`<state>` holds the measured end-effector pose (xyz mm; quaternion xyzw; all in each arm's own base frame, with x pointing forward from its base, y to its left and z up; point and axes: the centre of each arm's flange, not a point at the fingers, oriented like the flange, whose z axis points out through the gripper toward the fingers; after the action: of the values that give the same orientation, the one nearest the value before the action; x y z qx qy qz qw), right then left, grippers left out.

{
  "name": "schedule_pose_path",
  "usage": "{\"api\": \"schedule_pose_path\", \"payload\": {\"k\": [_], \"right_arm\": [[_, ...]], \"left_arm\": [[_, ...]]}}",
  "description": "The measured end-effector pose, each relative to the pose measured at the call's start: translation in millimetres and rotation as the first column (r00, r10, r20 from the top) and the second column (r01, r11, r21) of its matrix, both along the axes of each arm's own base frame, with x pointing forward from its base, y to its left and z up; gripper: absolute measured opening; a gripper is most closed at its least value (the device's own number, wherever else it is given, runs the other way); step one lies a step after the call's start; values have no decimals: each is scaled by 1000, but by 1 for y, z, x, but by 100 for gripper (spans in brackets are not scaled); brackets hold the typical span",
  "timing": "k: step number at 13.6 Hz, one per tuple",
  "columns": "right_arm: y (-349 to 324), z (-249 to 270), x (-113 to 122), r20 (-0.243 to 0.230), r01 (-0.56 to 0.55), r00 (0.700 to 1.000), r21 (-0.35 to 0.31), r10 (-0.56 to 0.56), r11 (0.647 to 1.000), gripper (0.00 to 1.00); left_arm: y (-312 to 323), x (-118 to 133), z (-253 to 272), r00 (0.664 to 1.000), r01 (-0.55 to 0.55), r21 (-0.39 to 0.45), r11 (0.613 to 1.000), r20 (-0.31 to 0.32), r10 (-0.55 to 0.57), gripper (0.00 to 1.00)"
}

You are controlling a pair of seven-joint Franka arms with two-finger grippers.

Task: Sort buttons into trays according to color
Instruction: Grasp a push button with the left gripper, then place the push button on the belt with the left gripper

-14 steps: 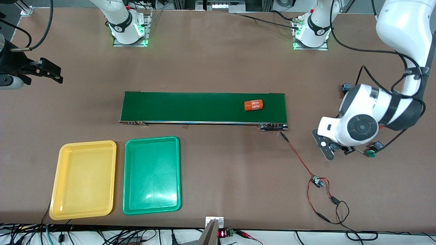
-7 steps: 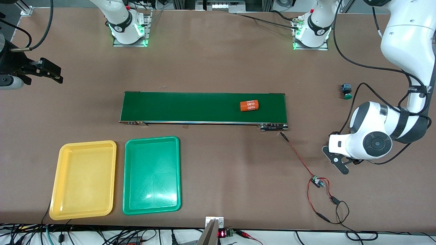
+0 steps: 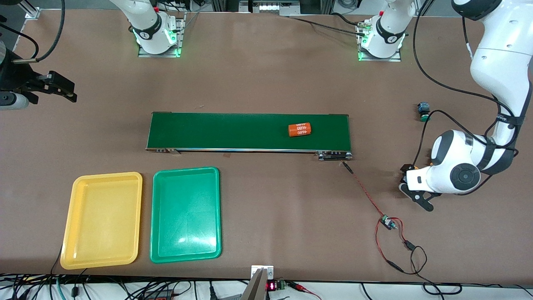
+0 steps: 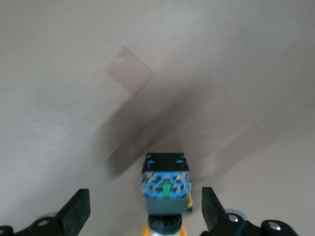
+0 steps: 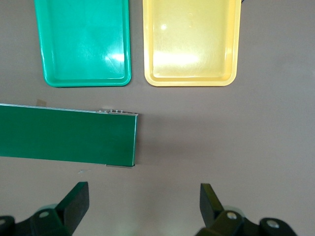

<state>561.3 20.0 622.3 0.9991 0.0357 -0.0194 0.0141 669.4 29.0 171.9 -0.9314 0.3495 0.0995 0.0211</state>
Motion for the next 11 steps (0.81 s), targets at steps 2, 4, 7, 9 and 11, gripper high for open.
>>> {"api": "schedule_pose_path", "payload": {"k": [2, 4, 7, 9, 11], "right_arm": [[0, 0, 0, 0, 0, 1000, 0, 0, 1000, 100], [0, 0, 0, 0, 0, 1000, 0, 0, 1000, 100], [0, 0, 0, 3, 0, 1000, 0, 0, 1000, 100], [0, 0, 0, 4, 0, 1000, 0, 0, 1000, 100], [0, 0, 1, 4, 0, 1000, 0, 0, 1000, 100]], "left_arm": [[-7, -6, -7, 1000, 9, -9, 1000, -8, -10, 98], [-11, -6, -6, 1000, 15, -12, 1000, -6, -15, 81], [-12, -4, -1, 1000, 17, -12, 1000, 2, -17, 46], [-22, -3, 6, 1000, 29, -19, 999, 7, -28, 41], [-41, -5, 25, 998, 49, -17, 999, -29, -50, 41]]}}
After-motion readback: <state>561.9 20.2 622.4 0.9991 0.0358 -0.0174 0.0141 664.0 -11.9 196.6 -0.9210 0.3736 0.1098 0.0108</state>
